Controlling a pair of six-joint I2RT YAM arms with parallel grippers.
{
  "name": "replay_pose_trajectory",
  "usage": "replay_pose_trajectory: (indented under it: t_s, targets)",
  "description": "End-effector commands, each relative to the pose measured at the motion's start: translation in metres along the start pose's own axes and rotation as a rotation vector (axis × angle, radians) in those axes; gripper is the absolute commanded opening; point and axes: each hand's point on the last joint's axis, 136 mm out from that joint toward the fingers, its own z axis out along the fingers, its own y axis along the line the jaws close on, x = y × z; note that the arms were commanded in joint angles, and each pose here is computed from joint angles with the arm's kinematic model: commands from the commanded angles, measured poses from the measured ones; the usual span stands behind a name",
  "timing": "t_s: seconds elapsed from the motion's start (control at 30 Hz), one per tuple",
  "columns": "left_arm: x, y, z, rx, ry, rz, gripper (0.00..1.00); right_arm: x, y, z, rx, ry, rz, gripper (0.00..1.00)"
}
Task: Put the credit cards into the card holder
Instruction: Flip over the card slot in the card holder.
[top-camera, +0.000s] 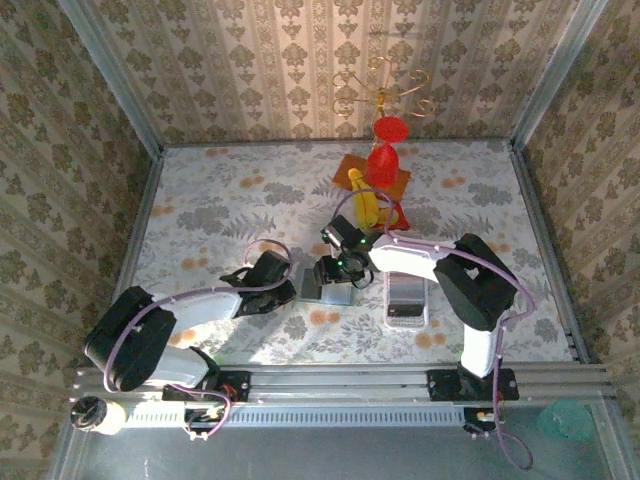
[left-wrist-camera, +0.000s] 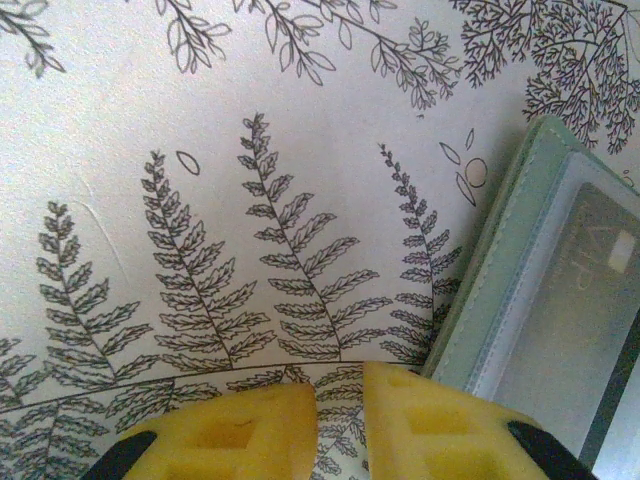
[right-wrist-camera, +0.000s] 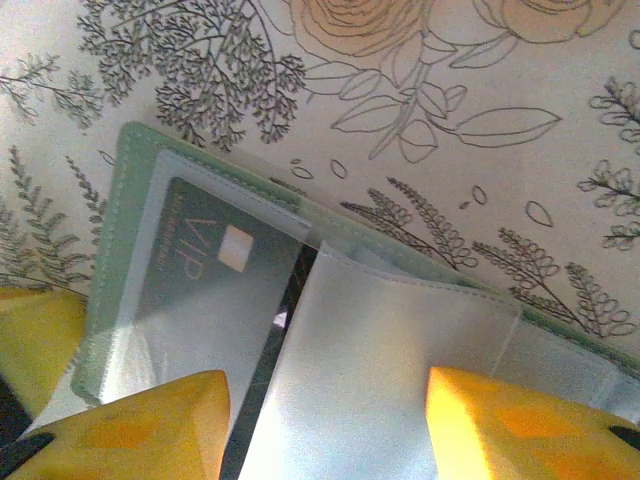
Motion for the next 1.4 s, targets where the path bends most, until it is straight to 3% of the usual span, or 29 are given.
replay_pose_trajectory:
  t_s: [0.0, 0.77, 1.17, 1.37]
  targets:
    - [0.036, -0.013, 0.036, 0.107, 0.113, 0.0, 0.22, -0.002, 0.018, 0.001, -0.066, 0.012, 0.027, 0.55]
    - [0.056, -0.016, 0.024, 0.156, 0.105, -0.032, 0.2, -0.02, 0.067, -0.003, -0.318, -0.03, 0.132, 0.55]
    - [0.059, 0.0, 0.007, 0.142, 0.063, -0.043, 0.2, -0.032, 0.098, 0.004, -0.419, -0.051, 0.126, 0.57]
    - [0.048, 0.017, -0.019, 0.082, 0.003, 0.013, 0.23, -0.062, 0.129, -0.031, -0.528, -0.149, 0.053, 0.66]
